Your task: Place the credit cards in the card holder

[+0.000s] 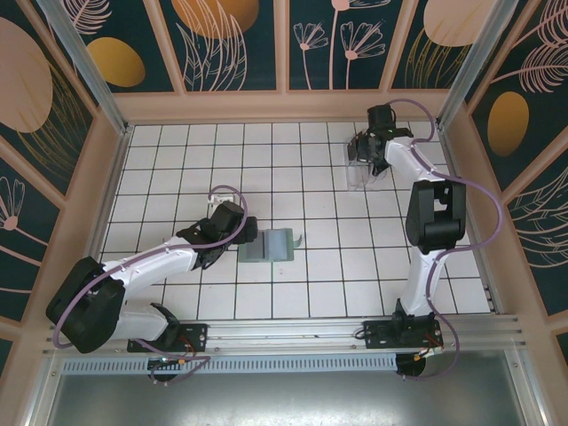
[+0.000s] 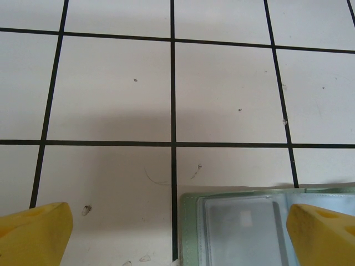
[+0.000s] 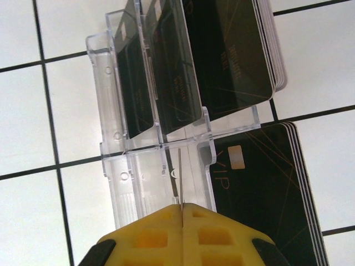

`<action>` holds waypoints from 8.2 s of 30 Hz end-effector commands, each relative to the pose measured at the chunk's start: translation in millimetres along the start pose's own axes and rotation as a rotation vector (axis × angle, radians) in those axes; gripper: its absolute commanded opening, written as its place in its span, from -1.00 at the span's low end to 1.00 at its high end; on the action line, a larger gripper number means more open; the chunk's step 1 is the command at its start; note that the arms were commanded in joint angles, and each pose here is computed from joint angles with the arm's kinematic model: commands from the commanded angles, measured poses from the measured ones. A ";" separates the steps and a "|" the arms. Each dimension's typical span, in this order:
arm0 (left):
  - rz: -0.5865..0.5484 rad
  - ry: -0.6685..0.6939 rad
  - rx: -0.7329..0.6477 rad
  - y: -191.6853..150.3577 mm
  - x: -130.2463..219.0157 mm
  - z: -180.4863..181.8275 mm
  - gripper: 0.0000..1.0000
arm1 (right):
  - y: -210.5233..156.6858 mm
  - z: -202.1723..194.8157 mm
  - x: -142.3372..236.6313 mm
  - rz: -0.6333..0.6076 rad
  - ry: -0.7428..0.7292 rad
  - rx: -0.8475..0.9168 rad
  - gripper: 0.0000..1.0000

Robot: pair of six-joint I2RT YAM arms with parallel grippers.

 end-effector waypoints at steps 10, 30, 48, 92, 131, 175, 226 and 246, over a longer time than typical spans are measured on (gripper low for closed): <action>-0.001 0.036 0.005 2.6 9.3 8.0 0.97 | -6.7 50.5 104.8 -0.096 0.305 -0.027 -1.00; 0.115 -0.030 -0.009 -41.5 -0.6 9.6 0.97 | -249.8 150.8 139.4 0.199 0.761 -0.040 -1.00; 0.126 -0.026 -0.014 -45.5 -4.4 9.6 0.97 | -303.6 125.8 93.0 0.229 0.604 -0.056 -1.00; 0.230 0.072 0.012 -80.9 -25.9 19.8 0.97 | -283.9 97.9 102.9 0.164 0.609 -0.130 -1.00; 0.236 0.070 0.054 -91.8 -23.2 23.9 0.97 | -315.5 116.6 87.6 0.072 0.905 -0.338 -1.00; 0.194 0.050 0.064 -79.5 -12.5 23.2 0.97 | -334.8 93.2 57.4 0.173 0.736 -0.253 -1.00; 0.172 -0.056 -0.165 -25.6 -29.2 -12.0 0.97 | -280.5 80.4 93.7 0.120 0.875 -0.362 -1.00; 0.266 0.030 -0.107 -61.9 -38.7 2.9 0.97 | -299.4 76.3 73.6 0.115 0.967 -0.429 -1.00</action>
Point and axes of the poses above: each hand's point on the last joint's axis, 136 mm out from that joint toward the fingers, its own x axis back along the fingers, its own z axis along the line the jaws close on, y = z × x, the point moved 7 cm from there along x, back along the fingers, and after that the axes turned 14 degrees about -x, right-handed, at the moved point
